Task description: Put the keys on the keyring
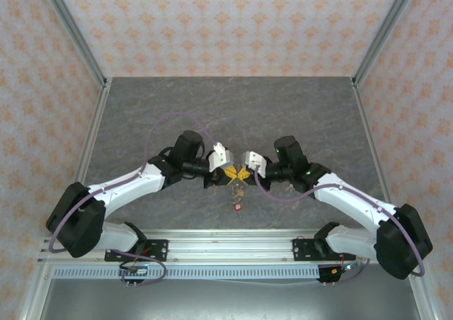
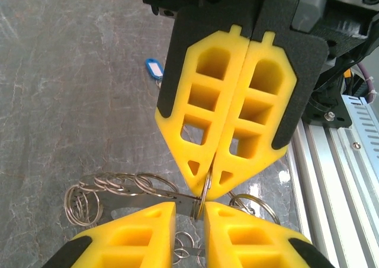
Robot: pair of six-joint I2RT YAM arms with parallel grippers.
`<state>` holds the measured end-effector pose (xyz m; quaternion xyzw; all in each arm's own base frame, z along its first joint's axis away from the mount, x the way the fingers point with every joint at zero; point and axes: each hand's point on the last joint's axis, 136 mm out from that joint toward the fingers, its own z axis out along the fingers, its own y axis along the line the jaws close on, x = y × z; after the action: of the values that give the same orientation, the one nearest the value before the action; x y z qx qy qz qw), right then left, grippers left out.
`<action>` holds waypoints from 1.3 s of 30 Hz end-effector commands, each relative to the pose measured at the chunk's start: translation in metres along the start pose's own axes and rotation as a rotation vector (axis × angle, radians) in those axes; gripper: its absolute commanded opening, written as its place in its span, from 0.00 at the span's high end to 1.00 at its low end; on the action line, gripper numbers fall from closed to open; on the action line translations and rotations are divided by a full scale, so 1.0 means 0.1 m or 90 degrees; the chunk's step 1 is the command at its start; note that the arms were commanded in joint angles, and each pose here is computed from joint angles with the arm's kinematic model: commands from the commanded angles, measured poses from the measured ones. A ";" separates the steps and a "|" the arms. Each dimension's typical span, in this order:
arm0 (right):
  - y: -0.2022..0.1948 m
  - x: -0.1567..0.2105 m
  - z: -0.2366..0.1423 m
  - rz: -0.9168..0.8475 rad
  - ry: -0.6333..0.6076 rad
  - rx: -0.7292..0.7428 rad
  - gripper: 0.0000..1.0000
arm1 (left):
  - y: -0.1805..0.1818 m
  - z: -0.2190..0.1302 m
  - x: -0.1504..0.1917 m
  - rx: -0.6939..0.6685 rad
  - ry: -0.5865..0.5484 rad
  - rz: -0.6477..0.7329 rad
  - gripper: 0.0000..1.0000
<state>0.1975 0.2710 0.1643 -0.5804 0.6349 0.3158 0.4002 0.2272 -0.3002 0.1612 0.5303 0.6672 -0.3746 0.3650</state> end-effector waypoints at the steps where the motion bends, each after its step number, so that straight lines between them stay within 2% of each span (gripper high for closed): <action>1: 0.00 -0.18 -0.04 -0.022 -0.045 -0.003 1.00 | -0.07 0.01 -0.11 0.023 -0.010 0.028 0.81; 9: -0.01 -0.21 -0.04 -0.021 -0.055 -0.004 1.00 | -0.09 0.04 -0.12 0.035 -0.004 0.025 0.85; 14: -0.01 -0.19 -0.04 -0.015 -0.053 0.002 1.00 | -0.08 0.02 -0.13 0.029 -0.003 0.030 0.98; 17: -0.04 -0.14 -0.05 -0.014 -0.041 0.017 0.97 | -0.06 0.02 -0.14 0.019 -0.004 0.032 1.00; 22: -0.07 0.01 -0.08 -0.021 -0.011 0.055 0.85 | -0.04 0.00 -0.14 0.001 -0.012 0.034 1.00; 25: -0.08 0.04 -0.08 -0.023 -0.008 0.064 0.84 | -0.04 0.00 -0.14 -0.001 -0.019 0.029 1.00; 32: -0.12 -0.03 -0.06 -0.020 -0.039 0.073 0.86 | -0.06 -0.01 -0.14 0.004 -0.020 0.025 1.00; 37: -0.11 -0.05 -0.05 -0.018 -0.041 0.063 0.95 | -0.07 0.00 -0.14 0.010 -0.018 0.022 1.00; 39: -0.12 -0.04 -0.04 -0.014 -0.031 0.062 1.00 | -0.07 0.00 -0.14 0.011 -0.017 0.021 0.95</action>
<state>0.2027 0.2640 0.1606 -0.5581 0.6445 0.2965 0.4303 0.2251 -0.3034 0.1583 0.5356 0.6701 -0.3698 0.3567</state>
